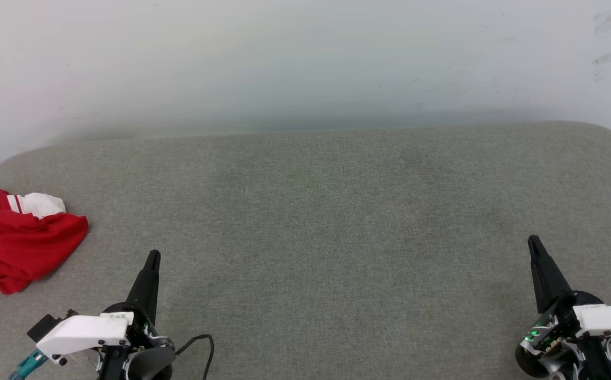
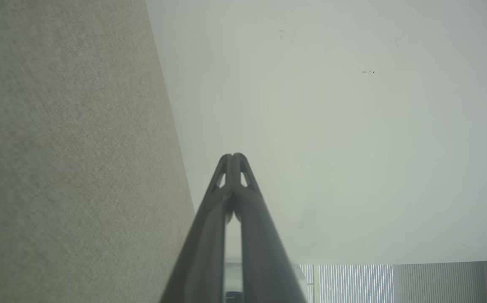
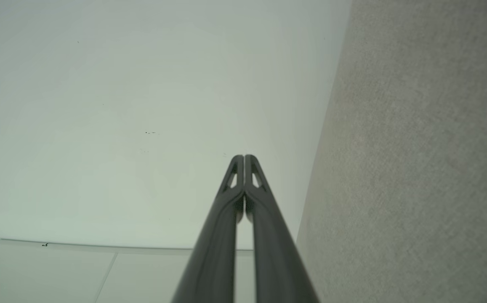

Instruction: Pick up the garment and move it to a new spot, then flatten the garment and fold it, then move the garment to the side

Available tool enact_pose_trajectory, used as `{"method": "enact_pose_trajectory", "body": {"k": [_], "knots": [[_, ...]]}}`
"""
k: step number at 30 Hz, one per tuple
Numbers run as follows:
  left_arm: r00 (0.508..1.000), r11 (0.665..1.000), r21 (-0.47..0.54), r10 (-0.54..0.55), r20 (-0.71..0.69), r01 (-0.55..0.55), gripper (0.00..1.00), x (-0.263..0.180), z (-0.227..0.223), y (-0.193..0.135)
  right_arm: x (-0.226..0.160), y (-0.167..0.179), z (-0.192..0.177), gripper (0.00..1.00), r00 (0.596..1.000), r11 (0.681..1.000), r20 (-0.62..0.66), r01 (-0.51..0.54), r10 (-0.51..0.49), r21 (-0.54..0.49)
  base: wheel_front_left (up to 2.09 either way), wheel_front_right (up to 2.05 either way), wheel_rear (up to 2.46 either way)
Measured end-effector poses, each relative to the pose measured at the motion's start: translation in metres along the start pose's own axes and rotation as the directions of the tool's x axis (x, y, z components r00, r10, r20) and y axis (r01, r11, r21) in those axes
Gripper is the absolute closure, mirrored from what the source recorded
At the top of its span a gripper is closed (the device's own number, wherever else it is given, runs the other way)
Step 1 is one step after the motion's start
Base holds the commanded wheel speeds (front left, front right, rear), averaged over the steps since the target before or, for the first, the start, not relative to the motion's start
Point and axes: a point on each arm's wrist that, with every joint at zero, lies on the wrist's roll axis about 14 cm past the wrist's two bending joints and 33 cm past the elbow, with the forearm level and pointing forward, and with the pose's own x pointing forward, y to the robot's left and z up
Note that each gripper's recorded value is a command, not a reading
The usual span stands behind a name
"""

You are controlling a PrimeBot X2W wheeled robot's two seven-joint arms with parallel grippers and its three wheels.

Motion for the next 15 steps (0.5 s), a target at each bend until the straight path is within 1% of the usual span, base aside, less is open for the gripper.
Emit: {"method": "enact_pose_trajectory", "body": {"k": [15], "knots": [[1.000, 1.000, 0.000, 0.000, 0.000, 0.000, 1.00, 0.0000, 0.0000, 0.0000, 0.0000, 0.0000, 0.0000, 1.00, 1.000, 1.000, 0.000, 0.000, 0.000, 0.000, 0.00, 0.00, 0.00]]}}
